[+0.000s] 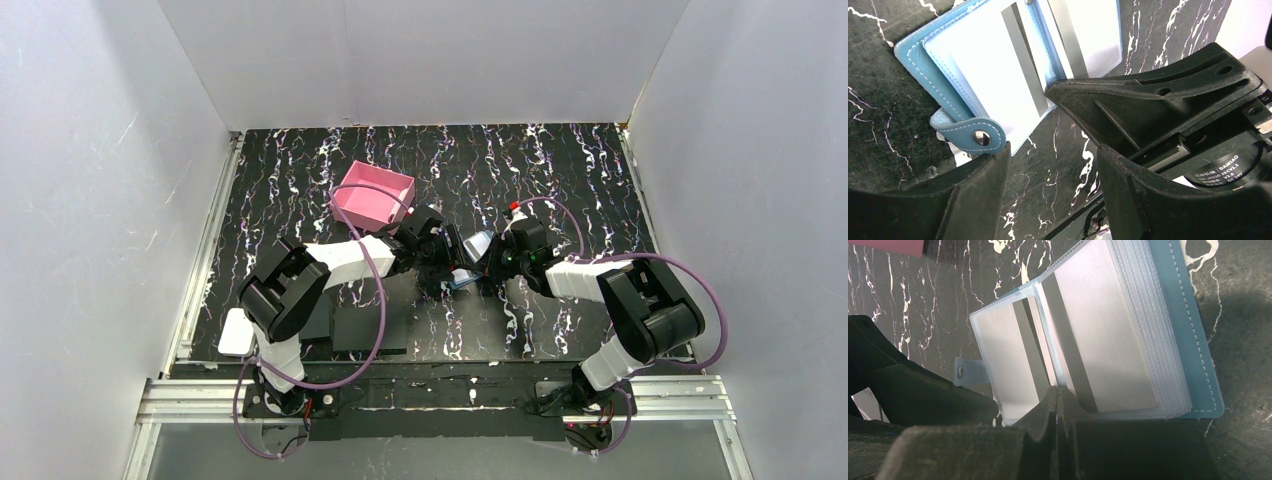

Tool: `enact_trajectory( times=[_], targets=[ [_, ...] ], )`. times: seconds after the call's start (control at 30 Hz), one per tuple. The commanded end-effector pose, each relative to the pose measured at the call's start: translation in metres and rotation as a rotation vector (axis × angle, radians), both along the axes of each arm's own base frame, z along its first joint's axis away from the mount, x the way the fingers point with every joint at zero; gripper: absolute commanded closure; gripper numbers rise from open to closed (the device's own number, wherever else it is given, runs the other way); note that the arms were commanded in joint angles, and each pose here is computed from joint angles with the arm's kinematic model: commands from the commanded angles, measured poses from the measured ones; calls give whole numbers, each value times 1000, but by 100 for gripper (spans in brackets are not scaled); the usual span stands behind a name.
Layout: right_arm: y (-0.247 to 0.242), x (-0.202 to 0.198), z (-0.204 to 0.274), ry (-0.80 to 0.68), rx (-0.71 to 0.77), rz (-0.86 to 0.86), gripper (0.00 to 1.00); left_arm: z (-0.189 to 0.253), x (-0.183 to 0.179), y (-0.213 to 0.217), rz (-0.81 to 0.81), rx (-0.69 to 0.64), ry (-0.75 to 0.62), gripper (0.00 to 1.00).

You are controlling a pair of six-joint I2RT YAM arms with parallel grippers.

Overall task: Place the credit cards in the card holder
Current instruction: Turn over the card slot in the card holder.

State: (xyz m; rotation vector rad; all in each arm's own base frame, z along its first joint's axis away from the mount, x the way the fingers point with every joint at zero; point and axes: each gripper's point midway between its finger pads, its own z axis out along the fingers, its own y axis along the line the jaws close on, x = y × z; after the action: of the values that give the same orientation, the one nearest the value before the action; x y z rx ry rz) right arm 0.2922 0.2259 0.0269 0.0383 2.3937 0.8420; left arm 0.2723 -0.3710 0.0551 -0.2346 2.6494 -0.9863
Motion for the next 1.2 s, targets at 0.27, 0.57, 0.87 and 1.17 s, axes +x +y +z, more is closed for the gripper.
enact_trajectory(
  times=[0.27,0.57,0.87,1.17],
  targets=[
    [-6,-15,-13,47,-38,16,97,0,3,9,29,33,-21,37],
    [-6,-16,-13,46,-35,17,97,2,5,10,31,39,-29,35],
    [-5,-16,-15,53,-34,19,97,2,2,11,34,35,-28,36],
    [-4,-15,-14,51,-27,22,97,5,6,6,23,24,-38,39]
  ],
)
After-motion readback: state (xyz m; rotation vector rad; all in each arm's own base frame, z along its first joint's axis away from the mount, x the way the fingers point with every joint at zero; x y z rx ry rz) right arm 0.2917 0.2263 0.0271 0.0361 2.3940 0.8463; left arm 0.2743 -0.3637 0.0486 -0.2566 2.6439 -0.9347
